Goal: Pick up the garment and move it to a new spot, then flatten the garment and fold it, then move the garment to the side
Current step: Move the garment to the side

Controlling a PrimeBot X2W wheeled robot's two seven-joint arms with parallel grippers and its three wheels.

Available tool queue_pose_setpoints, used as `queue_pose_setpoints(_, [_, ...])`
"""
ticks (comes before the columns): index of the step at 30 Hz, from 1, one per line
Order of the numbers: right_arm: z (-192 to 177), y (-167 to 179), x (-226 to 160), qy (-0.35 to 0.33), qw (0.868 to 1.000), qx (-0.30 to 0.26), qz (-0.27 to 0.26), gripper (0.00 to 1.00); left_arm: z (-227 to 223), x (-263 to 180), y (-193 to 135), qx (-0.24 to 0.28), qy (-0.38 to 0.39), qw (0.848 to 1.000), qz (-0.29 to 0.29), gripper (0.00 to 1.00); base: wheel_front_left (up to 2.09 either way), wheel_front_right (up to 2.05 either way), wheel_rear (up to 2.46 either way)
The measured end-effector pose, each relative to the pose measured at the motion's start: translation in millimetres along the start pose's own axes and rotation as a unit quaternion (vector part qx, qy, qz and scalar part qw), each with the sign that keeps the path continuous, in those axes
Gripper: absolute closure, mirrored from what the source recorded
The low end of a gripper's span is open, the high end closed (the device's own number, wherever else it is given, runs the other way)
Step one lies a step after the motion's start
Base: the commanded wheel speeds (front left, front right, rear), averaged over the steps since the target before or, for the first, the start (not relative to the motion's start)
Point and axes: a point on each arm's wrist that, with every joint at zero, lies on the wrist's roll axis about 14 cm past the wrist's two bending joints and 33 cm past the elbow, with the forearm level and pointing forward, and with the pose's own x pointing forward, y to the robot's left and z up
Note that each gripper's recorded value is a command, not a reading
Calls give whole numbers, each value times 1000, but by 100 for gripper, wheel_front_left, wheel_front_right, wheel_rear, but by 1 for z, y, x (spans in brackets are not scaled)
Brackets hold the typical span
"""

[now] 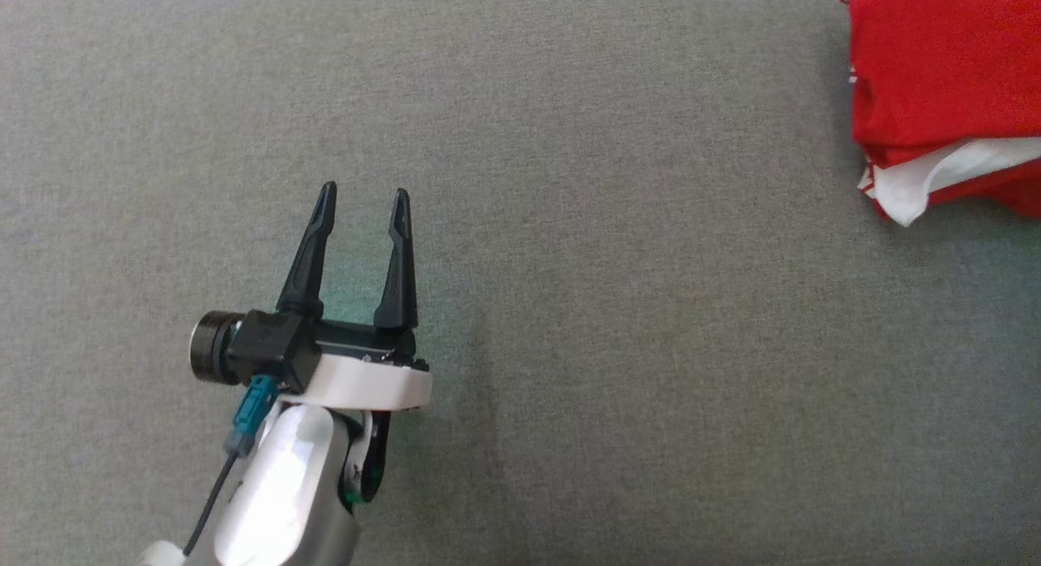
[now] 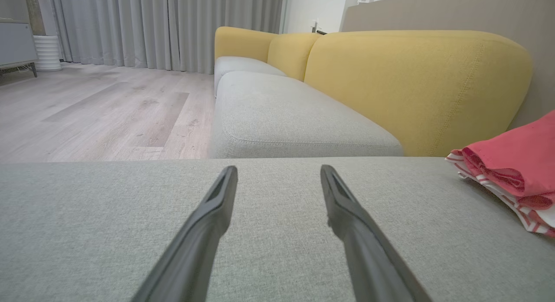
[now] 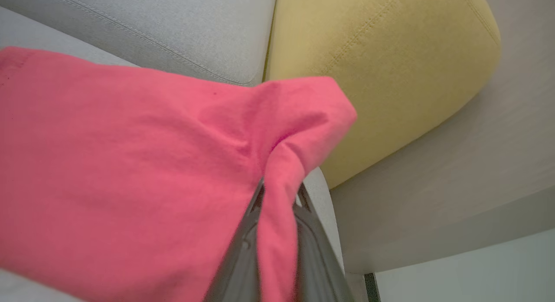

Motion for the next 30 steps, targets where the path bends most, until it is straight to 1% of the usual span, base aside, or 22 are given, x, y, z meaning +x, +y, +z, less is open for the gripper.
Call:
queue_pose_setpoints(7, [-17,-13,0,27,999,12,-22,100,0,4,2,1,-2,1000,0,0,0,0,0])
queue_pose_setpoints(8, [-20,-18,0,33,999,17,-30,31,-1,5,2,0,-1,1000,1,0,0,0,0])
queue_pose_setpoints(9, [-21,-21,0,33,999,20,-36,0,-1,5,2,0,0,1000,1,0,0,0,0])
queue_pose_setpoints(12, [-19,-27,-2,29,998,25,-46,0,-1,5,2,1,0,1000,1,0,0,0,0])
queue_pose_setpoints(15, [-7,-27,-5,10,998,33,-52,0,1,4,2,-3,-1,1000,3,0,0,0,0])
queue_pose_setpoints(21, [37,-28,-18,-60,995,55,-64,0,22,0,-2,3,-24,1000,1,0,0,0,0])
queue_pose_setpoints(26, [85,-5,-41,-147,982,102,-52,0,46,-9,-2,8,-53,999,6,0,0,0,0])
queue_pose_setpoints(28, [102,5,-54,-181,975,123,-45,0,54,-15,-2,3,-62,998,9,0,0,0,0])
queue_pose_setpoints(30, [118,10,-70,-216,963,152,-46,0,58,-23,-2,-2,-66,998,11,0,0,0,0])
